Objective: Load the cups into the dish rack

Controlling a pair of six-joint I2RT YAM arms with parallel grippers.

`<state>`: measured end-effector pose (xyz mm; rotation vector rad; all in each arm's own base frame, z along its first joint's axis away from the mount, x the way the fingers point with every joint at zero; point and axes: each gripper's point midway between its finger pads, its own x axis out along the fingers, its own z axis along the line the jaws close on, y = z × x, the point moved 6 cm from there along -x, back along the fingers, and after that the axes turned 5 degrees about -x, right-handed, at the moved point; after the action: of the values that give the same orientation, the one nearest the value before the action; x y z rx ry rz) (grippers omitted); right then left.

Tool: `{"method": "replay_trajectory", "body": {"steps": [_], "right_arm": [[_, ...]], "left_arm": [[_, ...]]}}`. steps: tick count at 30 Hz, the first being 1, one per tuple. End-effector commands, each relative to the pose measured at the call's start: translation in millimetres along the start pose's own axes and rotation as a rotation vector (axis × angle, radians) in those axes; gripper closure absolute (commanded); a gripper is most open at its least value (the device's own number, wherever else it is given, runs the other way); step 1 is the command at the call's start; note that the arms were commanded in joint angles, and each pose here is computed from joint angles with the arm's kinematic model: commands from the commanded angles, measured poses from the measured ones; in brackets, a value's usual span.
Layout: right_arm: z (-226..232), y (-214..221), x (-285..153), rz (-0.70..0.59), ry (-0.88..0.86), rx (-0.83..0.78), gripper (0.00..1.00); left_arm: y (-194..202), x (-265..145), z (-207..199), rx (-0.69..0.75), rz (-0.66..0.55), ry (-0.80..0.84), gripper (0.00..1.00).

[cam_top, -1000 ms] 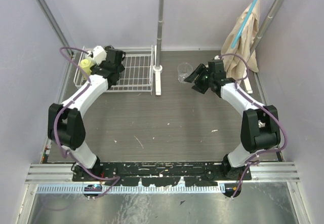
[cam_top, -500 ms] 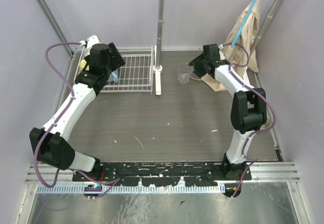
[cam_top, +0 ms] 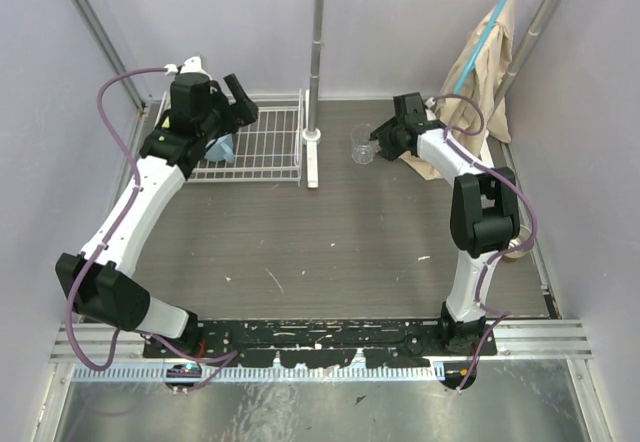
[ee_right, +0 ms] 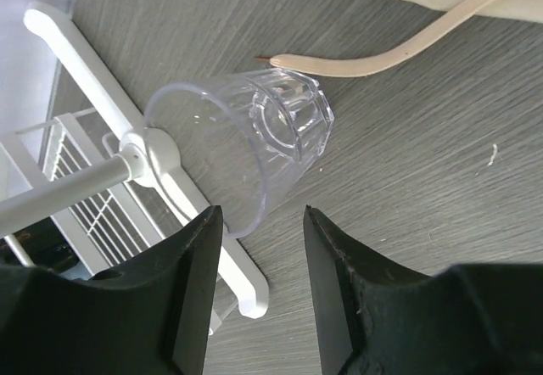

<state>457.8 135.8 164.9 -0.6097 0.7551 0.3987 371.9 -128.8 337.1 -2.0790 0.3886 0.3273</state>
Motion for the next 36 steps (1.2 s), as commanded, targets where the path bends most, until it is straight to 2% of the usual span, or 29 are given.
{"method": "replay_trajectory", "body": {"steps": [1, 12, 16, 20, 24, 30, 36], "right_arm": [[15.9, 2.8, 5.5, -0.025, -0.032, 0.011, 0.51], [17.2, 11.0, 22.1, -0.039, -0.024, 0.007, 0.56], [16.5, 10.1, 25.3, -0.047, -0.021, -0.007, 0.69], [16.0, 9.7, 20.1, -0.048, -0.024, -0.026, 0.97], [16.7, 13.5, 10.6, -0.019, -0.062, -0.058, 0.99], [25.8, 35.8, -15.5, 0.135, -0.263, -0.097, 0.99], [55.2, 52.9, -72.5, 0.294, -0.638, -0.091, 0.99]], "left_arm": [[2.3, -9.4, -0.1, 0.011, 0.035, 0.045, 0.05], [2.6, -15.3, 9.2, 0.004, 0.036, 0.046, 0.05], [2.7, -15.1, 8.0, -0.001, 0.043, 0.057, 0.05], [5.4, -13.8, 4.5, -0.015, 0.086, 0.081, 0.04], [21.1, -8.7, -4.8, -0.064, 0.213, 0.156, 0.04], [28.4, -14.7, -15.0, -0.147, 0.315, 0.299, 0.02], [37.8, -14.4, -22.7, -0.359, 0.433, 0.433, 0.02]]}}
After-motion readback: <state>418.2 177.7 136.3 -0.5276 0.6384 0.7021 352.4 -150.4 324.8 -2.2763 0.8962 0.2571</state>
